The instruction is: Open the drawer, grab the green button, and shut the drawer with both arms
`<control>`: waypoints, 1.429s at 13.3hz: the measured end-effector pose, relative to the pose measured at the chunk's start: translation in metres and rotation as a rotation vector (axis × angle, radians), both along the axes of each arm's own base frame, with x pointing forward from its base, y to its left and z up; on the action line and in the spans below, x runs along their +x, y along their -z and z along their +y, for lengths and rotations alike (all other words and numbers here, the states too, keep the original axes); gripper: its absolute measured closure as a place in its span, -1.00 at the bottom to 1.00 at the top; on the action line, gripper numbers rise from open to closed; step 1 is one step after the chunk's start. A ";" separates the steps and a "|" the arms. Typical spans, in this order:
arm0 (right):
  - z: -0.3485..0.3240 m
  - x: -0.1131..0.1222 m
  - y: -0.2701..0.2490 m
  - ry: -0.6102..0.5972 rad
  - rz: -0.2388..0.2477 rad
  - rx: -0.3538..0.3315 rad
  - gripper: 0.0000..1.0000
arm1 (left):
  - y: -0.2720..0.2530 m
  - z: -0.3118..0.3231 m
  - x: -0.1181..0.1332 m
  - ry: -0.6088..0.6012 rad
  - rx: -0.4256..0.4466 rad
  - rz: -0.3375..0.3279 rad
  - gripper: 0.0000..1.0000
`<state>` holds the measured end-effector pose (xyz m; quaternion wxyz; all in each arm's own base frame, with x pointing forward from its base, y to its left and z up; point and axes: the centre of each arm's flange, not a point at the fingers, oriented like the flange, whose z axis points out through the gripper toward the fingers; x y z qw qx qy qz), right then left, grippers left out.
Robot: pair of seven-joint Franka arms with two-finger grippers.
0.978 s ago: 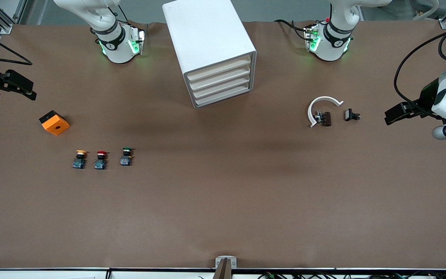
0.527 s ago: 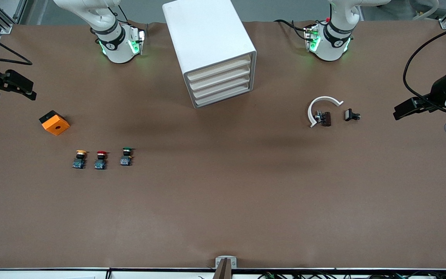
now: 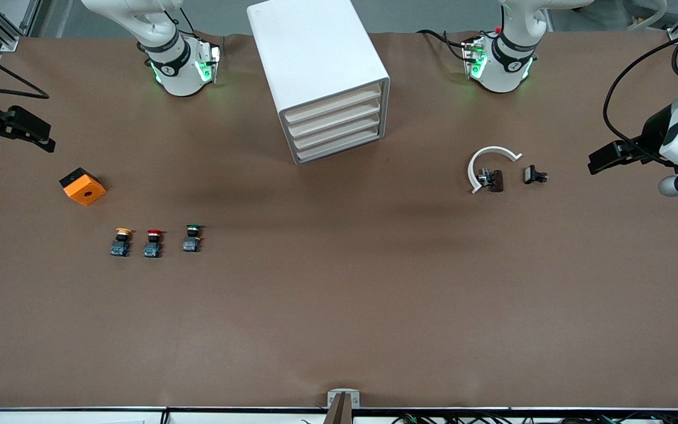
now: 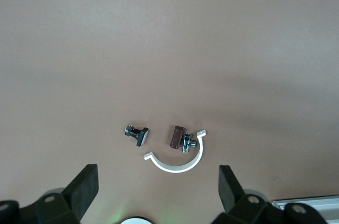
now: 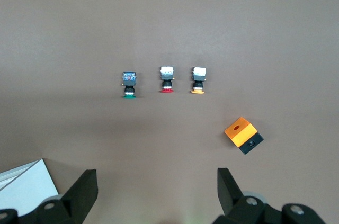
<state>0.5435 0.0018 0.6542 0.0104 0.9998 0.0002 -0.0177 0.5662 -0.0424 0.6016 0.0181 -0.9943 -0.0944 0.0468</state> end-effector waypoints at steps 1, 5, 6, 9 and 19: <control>0.000 0.000 0.000 0.000 0.000 0.000 -1.00 | 0.001 -0.001 -0.003 0.002 0.000 -0.004 -1.00; 0.000 0.000 0.000 0.000 0.001 0.000 -1.00 | 0.006 -0.002 -0.016 0.006 0.002 -0.024 -1.00; 0.000 0.000 0.001 0.000 0.001 0.000 -1.00 | 0.007 -0.004 -0.018 0.009 0.002 -0.030 -1.00; 0.000 0.000 0.000 0.000 0.001 0.000 -1.00 | 0.005 -0.007 -0.029 0.030 0.005 -0.036 -1.00; 0.000 0.000 0.001 0.000 0.001 0.000 -1.00 | -0.027 -0.007 -0.057 0.144 0.010 -0.096 -1.00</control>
